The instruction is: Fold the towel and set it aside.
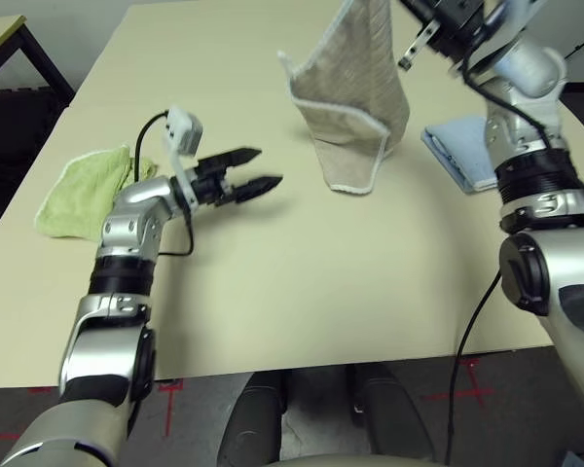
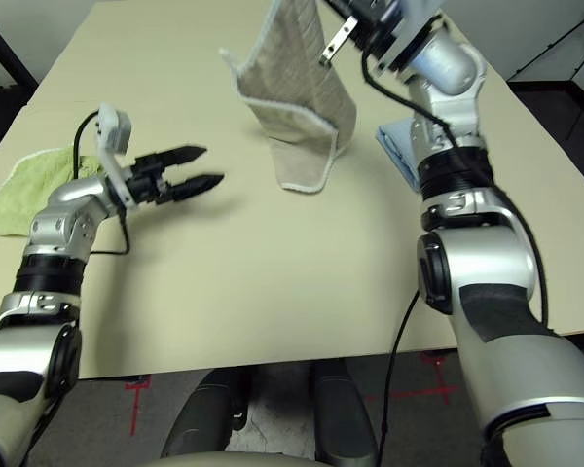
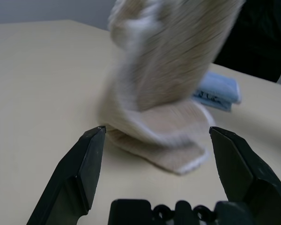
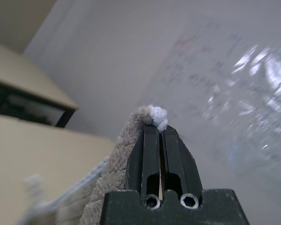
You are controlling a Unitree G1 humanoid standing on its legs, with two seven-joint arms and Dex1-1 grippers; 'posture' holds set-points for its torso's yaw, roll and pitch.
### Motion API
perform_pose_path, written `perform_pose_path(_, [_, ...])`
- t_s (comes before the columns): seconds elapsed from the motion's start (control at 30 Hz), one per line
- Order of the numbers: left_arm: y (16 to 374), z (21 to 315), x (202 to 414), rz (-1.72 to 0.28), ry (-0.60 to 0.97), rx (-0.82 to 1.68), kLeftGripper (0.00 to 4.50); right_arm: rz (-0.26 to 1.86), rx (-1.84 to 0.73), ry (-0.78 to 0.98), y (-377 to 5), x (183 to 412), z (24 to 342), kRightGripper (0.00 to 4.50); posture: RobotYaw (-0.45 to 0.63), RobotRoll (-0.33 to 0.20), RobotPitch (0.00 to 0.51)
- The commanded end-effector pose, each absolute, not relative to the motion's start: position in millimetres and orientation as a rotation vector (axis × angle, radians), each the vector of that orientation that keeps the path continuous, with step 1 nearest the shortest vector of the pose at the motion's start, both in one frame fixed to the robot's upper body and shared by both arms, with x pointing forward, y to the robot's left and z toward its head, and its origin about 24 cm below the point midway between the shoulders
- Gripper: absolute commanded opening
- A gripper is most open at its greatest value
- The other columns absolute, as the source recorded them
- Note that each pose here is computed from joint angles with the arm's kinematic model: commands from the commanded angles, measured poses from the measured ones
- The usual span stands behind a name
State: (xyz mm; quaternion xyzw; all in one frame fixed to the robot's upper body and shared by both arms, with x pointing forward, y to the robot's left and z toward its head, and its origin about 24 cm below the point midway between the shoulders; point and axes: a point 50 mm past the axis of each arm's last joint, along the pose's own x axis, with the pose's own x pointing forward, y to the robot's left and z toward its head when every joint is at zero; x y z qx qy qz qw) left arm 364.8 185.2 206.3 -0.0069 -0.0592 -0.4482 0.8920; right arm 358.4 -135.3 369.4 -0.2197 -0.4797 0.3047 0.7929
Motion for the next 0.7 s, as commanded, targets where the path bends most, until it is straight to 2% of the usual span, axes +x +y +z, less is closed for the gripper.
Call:
perform_pose_path(0.03, [184.5, 200.0, 364.6, -0.926, -0.08, -0.047, 4.5, 0.602, -0.448, -1.035, -142.7, 360.0, 375.1, 0.02, -0.02, 0.0, 0.156])
perform_pose_path(0.23, [184.1, 200.2, 362.8, -0.916, -0.064, -0.04, 4.5, 0.658, -0.416, -0.957, -133.3, 366.7, 347.7, 0.02, -0.01, 0.0, 0.163])
perform_pose_path(0.43, [168.5, 217.2, 344.2, -1.038, -0.037, -0.053, 4.5, 0.677, -0.409, -0.91, -121.9, 369.5, 342.4, 0.02, 0.0, 0.0, 0.165])
perform_pose_path(0.6, [151.6, 227.0, 330.2, -1.058, -0.067, -0.065, 4.5, 0.7, -0.394, -0.883, -114.5, 370.8, 339.2, 0.02, 0.01, 0.0, 0.165])
perform_pose_path(0.7, [142.5, 223.3, 327.5, -1.032, -0.035, -0.044, 4.5, 0.709, -0.39, -0.88, -111.6, 370.6, 338.7, 0.02, 0.02, 0.0, 0.165])
